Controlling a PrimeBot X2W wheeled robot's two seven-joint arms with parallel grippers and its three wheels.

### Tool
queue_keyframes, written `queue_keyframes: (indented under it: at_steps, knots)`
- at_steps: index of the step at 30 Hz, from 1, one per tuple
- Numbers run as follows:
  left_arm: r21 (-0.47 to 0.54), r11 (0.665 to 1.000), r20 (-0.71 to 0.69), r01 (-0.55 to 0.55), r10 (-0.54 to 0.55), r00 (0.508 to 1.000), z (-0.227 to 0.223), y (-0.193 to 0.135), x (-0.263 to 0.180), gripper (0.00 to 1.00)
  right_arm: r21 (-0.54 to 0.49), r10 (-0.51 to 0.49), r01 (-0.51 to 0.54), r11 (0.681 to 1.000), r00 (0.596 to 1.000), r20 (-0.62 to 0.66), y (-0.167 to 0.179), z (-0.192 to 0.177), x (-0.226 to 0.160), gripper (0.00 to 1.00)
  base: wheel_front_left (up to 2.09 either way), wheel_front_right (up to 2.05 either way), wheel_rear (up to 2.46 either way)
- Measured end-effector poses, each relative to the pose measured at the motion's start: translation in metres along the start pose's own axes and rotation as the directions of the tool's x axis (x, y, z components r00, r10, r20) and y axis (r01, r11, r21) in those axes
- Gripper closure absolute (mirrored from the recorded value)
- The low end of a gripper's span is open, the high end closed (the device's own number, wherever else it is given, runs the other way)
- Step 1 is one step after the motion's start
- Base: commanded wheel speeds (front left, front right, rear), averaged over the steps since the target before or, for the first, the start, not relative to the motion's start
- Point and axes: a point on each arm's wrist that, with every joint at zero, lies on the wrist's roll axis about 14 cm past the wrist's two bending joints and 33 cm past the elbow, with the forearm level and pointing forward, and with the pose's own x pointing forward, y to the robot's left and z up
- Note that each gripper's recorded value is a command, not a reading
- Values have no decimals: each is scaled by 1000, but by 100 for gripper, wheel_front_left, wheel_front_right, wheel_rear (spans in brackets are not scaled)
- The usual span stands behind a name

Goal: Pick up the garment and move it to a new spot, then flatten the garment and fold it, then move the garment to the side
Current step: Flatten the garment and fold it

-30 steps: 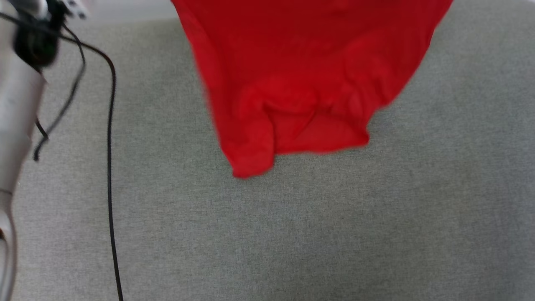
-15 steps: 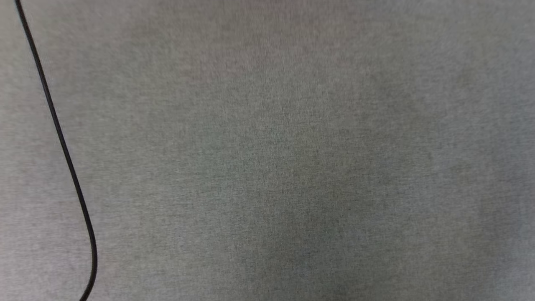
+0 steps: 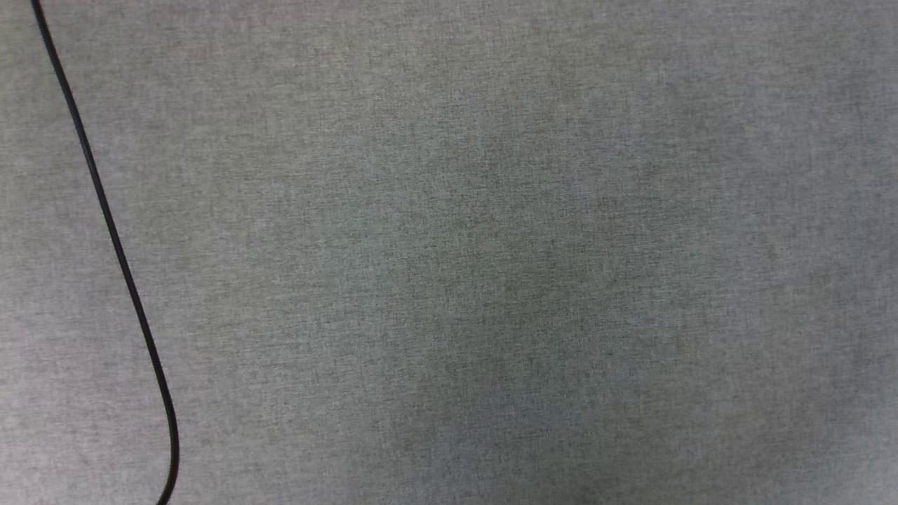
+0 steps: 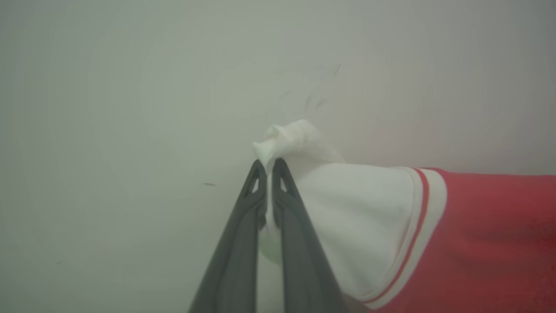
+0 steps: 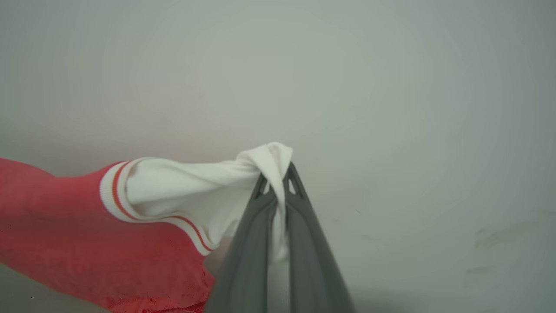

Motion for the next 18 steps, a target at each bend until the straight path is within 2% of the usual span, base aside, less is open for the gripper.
queue_keyframes:
  at_steps: [4,8,11,18]
  knots:
    - [-38,999,-44,2,-4,999,-23,-1,-15,100,51,43,-40,998,997,-60,18,-35,-3,100,0,0,0]
    - [-74,997,-107,0,-8,994,-50,-1,-43,100,95,72,-60,994,989,-127,28,-75,-22,100,0,0,0]
    - [-113,993,-163,-20,1,987,-71,-1,-73,100,131,83,-60,989,981,-178,31,-104,-45,100,0,0,0]
    - [-142,989,-208,-31,1,978,-84,-3,-140,100,210,99,-39,977,954,-284,31,-162,-111,100,0,0,0]
